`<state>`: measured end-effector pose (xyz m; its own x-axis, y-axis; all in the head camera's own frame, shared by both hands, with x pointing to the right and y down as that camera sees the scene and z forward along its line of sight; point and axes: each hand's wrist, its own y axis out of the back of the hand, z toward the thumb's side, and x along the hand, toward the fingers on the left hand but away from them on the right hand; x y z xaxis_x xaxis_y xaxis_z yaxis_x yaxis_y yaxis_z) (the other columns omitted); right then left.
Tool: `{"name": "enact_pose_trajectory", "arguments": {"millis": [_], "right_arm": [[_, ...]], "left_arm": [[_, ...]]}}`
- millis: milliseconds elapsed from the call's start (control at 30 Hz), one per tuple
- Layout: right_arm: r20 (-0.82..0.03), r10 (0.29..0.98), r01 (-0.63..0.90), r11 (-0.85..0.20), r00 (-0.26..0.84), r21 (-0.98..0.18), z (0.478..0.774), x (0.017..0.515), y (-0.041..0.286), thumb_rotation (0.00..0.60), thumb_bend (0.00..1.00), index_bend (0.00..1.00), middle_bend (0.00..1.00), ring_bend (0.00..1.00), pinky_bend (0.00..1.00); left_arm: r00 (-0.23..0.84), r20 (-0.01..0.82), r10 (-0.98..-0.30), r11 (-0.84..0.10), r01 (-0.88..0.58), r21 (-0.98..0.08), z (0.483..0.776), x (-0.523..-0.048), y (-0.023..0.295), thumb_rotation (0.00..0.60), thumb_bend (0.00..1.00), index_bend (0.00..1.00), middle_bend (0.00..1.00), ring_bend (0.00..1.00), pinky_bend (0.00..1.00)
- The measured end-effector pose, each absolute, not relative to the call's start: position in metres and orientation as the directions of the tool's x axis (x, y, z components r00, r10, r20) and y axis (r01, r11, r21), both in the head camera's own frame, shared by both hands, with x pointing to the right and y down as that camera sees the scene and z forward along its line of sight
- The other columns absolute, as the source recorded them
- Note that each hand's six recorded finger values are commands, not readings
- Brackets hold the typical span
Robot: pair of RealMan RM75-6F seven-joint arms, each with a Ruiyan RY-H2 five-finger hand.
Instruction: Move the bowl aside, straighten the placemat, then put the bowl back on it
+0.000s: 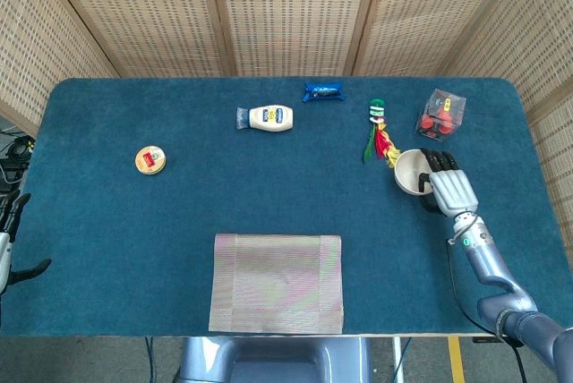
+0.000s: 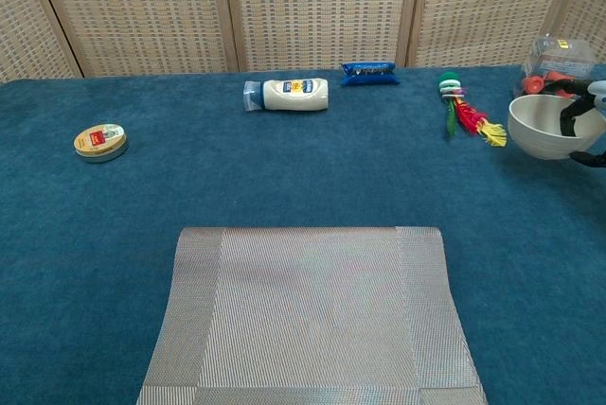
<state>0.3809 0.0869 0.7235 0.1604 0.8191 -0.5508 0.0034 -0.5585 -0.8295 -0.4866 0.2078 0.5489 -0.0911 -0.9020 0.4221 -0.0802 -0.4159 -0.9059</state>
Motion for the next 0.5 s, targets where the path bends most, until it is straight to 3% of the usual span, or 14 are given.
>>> {"name": "enact_pose_trajectory", "arguments": {"millis": [67,133,333,500], "right_arm": [[-0.559,0.812,0.004,-0.567,0.166,-0.823,0.724,0.381,0.089,0.6,0.11,0.01,0.0,0.0,0.0],[-0.565,0.807,0.01,-0.575,0.173,-0.818,0.723,0.382,0.091,0.6,0.06,0.0,0.0,0.0,0.0],[-0.523,0.826,0.037,-0.542,0.211,-0.84,0.704,0.383,0.094,0.6,0.02,0.0,0.0,0.0,0.0],[-0.43,0.866,0.064,-0.459,0.253,-0.886,0.664,0.391,0.107,0.6,0.02,0.0,0.0,0.0,0.0]], "left_arm": [[-0.092,0.421,-0.902,-0.415,-0.08,-0.906,0.549,-0.487,0.208,0.6,0.0,0.0,0.0,0.0,0.0],[-0.092,0.422,-0.902,-0.415,-0.081,-0.906,0.549,-0.487,0.208,0.6,0.0,0.0,0.0,0.0,0.0],[-0.087,0.424,-0.901,-0.418,-0.081,-0.905,0.549,-0.486,0.207,0.6,0.0,0.0,0.0,0.0,0.0],[-0.04,0.412,-0.91,-0.407,-0.096,-0.908,0.545,-0.479,0.208,0.6,0.0,0.0,0.0,0.0,0.0]]}}
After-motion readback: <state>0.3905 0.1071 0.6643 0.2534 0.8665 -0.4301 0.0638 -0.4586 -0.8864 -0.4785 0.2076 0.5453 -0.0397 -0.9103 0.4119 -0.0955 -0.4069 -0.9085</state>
